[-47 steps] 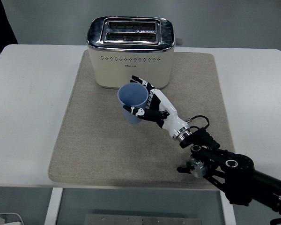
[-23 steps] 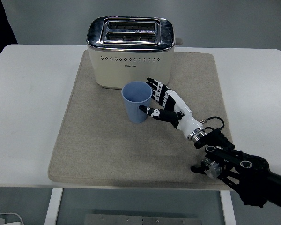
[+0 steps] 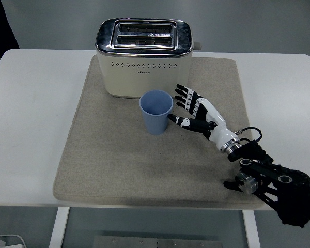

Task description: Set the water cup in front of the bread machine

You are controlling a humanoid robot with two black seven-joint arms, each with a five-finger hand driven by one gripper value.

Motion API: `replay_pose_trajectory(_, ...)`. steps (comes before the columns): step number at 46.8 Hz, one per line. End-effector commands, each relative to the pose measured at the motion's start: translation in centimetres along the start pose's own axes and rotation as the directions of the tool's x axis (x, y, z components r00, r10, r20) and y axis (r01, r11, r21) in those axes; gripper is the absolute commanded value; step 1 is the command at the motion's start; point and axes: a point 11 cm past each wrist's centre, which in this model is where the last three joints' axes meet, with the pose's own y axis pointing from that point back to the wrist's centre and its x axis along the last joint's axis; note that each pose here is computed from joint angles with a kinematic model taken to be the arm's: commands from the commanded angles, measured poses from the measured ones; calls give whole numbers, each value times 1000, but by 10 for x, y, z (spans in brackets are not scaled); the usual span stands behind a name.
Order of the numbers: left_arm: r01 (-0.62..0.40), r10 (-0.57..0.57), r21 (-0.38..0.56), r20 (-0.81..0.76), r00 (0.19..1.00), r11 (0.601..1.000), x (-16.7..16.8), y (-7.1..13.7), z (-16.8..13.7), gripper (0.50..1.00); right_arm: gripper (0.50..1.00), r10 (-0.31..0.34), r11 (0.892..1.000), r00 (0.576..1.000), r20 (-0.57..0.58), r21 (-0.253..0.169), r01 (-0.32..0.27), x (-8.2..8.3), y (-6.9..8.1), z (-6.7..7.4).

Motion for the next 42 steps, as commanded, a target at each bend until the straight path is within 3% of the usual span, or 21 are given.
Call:
replay_pose_trajectory(1,0,0,0,0,1000,1000,0,0,0,1000,924,10,1000,1000,-13,-3,-10,8,2,-1)
replay_pose_trajectory(14,-1,1,0,0,1000,1000,0,0,0,1000,924,89,996,996,-11,-19,-89,62,16,-11)
replay_pose_trajectory(19,0,0,-1,2,1000,1000,0,0,1,1000,924,143,990,990,7,3,-143,87,16,-26)
replay_pose_trajectory(23,-1,1,0,0,1000,1000,0,0,0,1000,924,188,982,982,33,-34,-187,104,19,-30)
replay_pose_trajectory(34,2,-2,0,0,1000,1000,0,0,0,1000,924,249,962,960,126,-145,-230,118,12,-33)
replay_pose_trajectory(42,-1,1,0,0,1000,1000,0,0,0,1000,924,259,957,949,182,-179,-227,118,0,-42)
